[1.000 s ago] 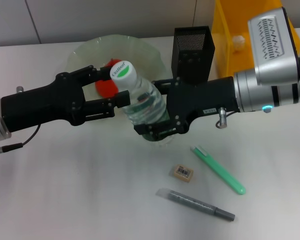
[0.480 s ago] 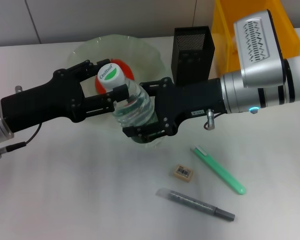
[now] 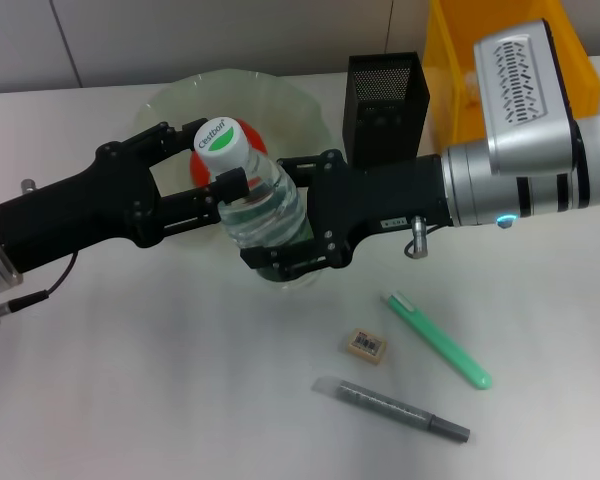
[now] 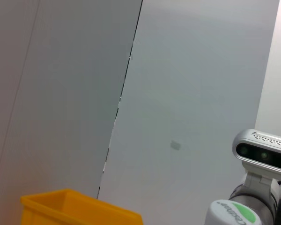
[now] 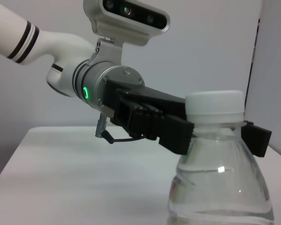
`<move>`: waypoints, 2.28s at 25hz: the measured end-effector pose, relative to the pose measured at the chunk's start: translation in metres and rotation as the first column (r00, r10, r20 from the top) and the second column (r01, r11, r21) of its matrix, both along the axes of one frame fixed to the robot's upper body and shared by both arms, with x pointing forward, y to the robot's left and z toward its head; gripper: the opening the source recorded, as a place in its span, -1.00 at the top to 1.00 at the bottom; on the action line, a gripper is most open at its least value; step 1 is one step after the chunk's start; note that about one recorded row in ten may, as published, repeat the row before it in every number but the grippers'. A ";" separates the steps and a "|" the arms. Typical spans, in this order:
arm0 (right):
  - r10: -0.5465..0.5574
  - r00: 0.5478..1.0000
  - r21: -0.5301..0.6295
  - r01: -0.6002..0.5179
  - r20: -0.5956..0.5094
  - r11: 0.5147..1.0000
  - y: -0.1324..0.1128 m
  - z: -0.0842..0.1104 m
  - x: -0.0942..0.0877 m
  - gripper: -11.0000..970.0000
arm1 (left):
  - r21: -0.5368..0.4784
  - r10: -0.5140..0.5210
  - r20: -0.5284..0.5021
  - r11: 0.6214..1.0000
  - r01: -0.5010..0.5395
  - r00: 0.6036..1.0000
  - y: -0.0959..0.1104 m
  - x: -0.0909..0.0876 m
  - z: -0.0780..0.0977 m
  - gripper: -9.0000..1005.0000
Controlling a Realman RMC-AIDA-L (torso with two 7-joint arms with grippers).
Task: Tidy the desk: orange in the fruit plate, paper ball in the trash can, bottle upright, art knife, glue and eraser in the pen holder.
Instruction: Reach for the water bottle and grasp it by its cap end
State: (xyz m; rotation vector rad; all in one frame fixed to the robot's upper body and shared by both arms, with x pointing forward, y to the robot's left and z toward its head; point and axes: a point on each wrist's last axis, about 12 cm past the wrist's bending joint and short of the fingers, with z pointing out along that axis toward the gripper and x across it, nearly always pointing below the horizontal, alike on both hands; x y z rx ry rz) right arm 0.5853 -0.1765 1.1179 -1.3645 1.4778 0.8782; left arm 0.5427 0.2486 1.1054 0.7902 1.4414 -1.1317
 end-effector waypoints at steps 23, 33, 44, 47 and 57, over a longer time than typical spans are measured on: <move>-0.013 1.000 -0.017 0.012 -0.008 1.000 0.006 -0.008 0.003 -0.58 | -0.035 -0.014 0.004 0.999 0.015 1.000 -0.003 -0.004 -0.001 -0.47; -0.002 1.000 -0.019 0.002 -0.007 1.000 0.010 -0.006 0.004 -0.58 | -0.036 -0.019 0.016 0.999 0.020 1.000 -0.005 -0.005 -0.002 -0.43; -0.006 1.000 -0.010 0.006 -0.004 1.000 0.010 -0.006 0.004 -0.59 | -0.044 -0.027 0.023 0.999 0.028 0.999 -0.005 -0.006 -0.001 -0.25; -0.006 1.000 -0.007 0.006 -0.005 1.000 0.010 -0.006 0.004 -0.59 | -0.046 -0.031 0.023 0.998 0.032 0.999 -0.005 -0.006 -0.001 -0.14; -0.006 1.000 -0.008 0.006 -0.002 1.000 0.010 -0.005 0.004 -0.59 | -0.050 -0.030 0.017 0.998 0.031 0.999 -0.005 -0.007 -0.002 0.07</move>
